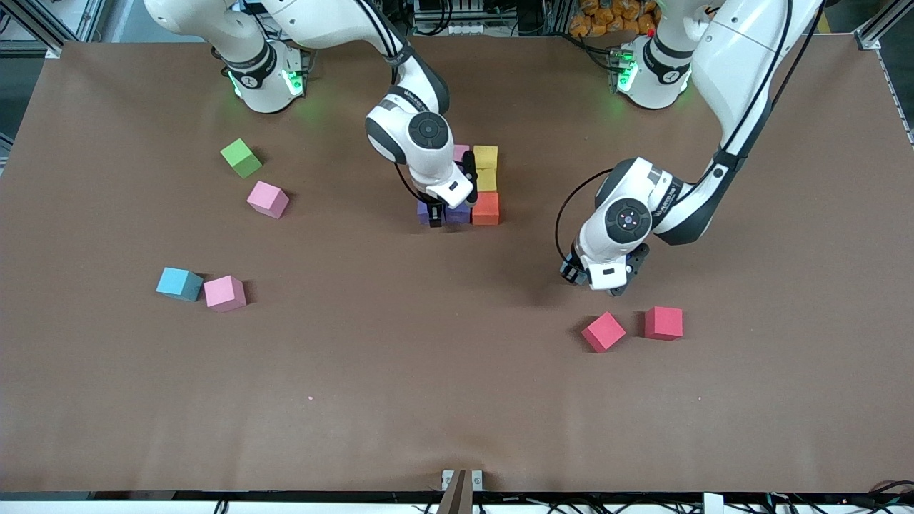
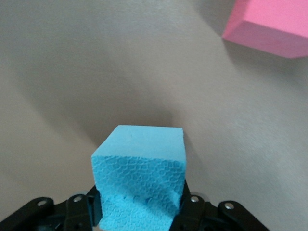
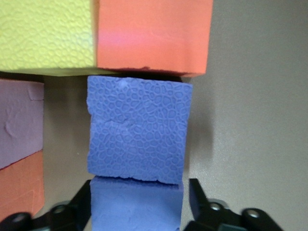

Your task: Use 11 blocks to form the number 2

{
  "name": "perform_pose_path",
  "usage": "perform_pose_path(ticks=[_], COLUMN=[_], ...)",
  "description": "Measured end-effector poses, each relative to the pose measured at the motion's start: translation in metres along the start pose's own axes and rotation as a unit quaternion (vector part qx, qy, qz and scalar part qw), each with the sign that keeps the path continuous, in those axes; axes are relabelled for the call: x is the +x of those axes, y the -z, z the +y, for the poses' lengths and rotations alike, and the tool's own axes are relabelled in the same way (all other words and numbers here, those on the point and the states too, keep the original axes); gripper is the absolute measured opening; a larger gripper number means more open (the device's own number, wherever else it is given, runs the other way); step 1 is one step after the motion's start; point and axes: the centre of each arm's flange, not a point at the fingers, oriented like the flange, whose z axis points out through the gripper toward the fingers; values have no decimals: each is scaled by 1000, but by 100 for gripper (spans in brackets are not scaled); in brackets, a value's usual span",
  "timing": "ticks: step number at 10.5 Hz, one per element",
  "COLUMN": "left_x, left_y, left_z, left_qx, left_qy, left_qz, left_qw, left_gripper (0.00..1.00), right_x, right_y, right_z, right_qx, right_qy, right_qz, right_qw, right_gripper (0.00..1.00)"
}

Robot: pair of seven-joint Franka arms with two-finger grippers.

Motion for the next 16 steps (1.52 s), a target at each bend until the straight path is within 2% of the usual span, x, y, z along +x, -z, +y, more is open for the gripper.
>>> perform_pose_path(ticks=[1, 2, 4, 7, 11, 13, 15, 16], left_x=[-3, -3, -14, -54, -104, -123, -145, -162], left_y=[4, 5, 4, 4, 40, 53, 56, 52], left_z=[3, 4, 6, 13, 41, 55, 71, 78], left_qx=[-4, -6, -4, -4, -35, -50, -61, -56], left_qy=[-20, -41, -72, -130, -196, -226, -239, -250], left_qz=[2, 3, 5, 10, 22, 22, 11, 11], left_qw=[1000, 999, 997, 991, 980, 973, 969, 967], left_gripper=[56, 56, 56, 56, 56, 56, 56, 56], right_x=[0, 0, 0, -9, -37, -75, -147, -195], right_y=[0, 1, 9, 35, 78, 107, 130, 134], right_z=[0, 0, 1, -3, 8, 32, 78, 104], right_qx=[0, 0, -5, -14, -3, 6, 3, 2], right_qy=[0, 0, -1, -3, -34, -77, -148, -194], right_qz=[0, 0, 5, 12, 11, 11, 18, 22], right_qw=[1000, 1000, 1000, 1000, 999, 997, 989, 981], right_gripper=[99, 100, 100, 100, 100, 100, 100, 100])
